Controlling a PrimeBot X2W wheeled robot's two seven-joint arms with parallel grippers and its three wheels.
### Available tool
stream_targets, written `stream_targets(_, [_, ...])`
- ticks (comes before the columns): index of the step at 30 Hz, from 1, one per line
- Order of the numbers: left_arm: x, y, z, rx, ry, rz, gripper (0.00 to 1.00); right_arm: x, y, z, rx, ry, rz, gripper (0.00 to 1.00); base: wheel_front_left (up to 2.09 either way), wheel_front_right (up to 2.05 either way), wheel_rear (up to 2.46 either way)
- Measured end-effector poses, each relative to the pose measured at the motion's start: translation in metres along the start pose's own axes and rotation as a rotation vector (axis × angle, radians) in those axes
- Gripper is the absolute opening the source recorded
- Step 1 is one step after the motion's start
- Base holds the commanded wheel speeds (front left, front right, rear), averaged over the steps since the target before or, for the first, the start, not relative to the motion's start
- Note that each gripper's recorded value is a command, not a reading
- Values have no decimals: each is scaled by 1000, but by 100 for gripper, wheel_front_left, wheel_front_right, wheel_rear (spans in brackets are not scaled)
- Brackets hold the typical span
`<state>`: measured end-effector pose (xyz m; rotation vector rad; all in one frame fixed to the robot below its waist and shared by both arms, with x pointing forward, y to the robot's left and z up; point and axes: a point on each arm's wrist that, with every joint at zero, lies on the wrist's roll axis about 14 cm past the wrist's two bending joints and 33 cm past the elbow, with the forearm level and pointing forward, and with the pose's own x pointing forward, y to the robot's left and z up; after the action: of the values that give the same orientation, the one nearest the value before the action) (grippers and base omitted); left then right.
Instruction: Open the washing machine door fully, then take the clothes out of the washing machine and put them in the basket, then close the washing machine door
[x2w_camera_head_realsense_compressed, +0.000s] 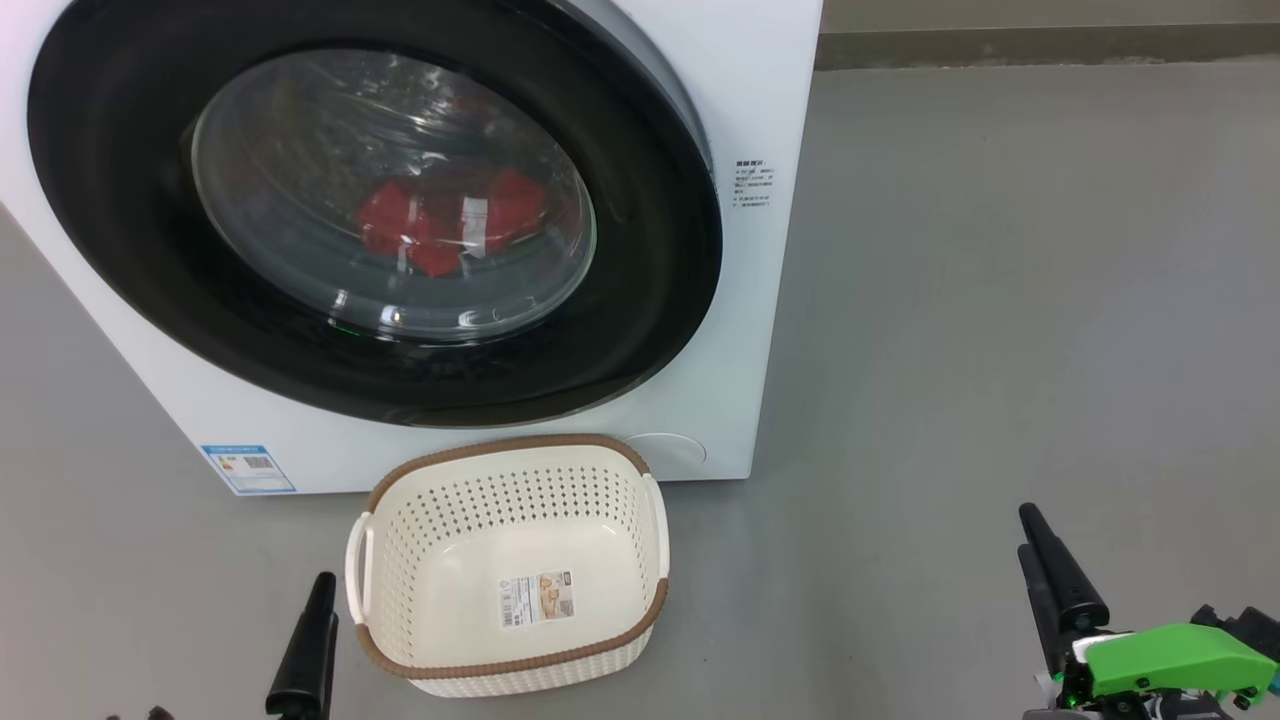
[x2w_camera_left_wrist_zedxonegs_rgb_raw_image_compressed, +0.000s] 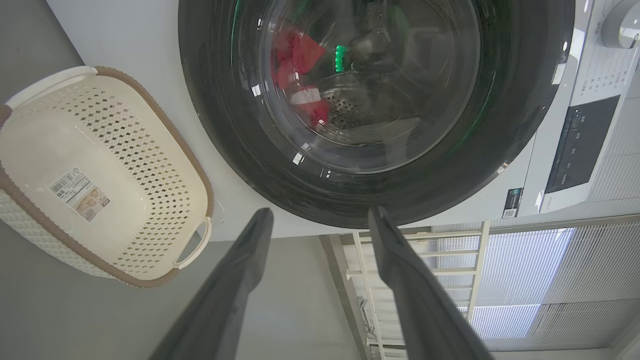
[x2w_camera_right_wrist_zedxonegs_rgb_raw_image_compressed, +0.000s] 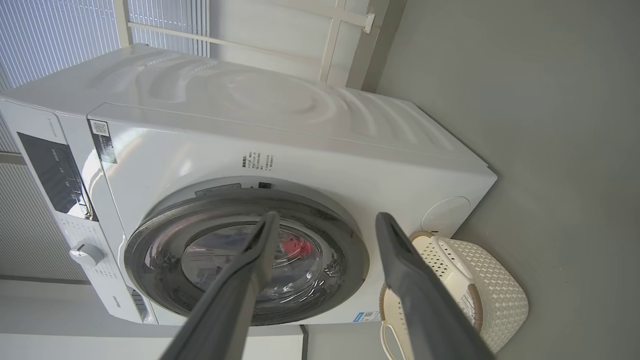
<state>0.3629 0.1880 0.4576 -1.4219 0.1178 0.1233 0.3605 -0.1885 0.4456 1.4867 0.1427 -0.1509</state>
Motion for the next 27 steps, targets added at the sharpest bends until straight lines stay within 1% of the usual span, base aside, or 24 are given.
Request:
stream_targets(8, [-1, -1, 2, 127, -11, -3, 100, 0, -1, -2, -87, 1, -3, 100, 0, 0, 0])
stream_targets(12, [-4, 2, 1, 174, -9, 7, 100, 1, -1, -3, -127, 5, -4, 100, 0, 0, 0])
stream_targets(18, [-2, -3, 0, 272, -14, 0, 100, 1, -2, -5, -229, 19, -4, 100, 0, 0, 0])
stream_targets(19, [-2, -3, 0, 272, -14, 0, 100, 1, -2, -5, -229, 19, -4, 100, 0, 0, 0])
stream_targets(27, [-3, -6, -4, 402, -10, -2, 100, 1, -4, -11, -337, 35, -4, 100, 0, 0, 0])
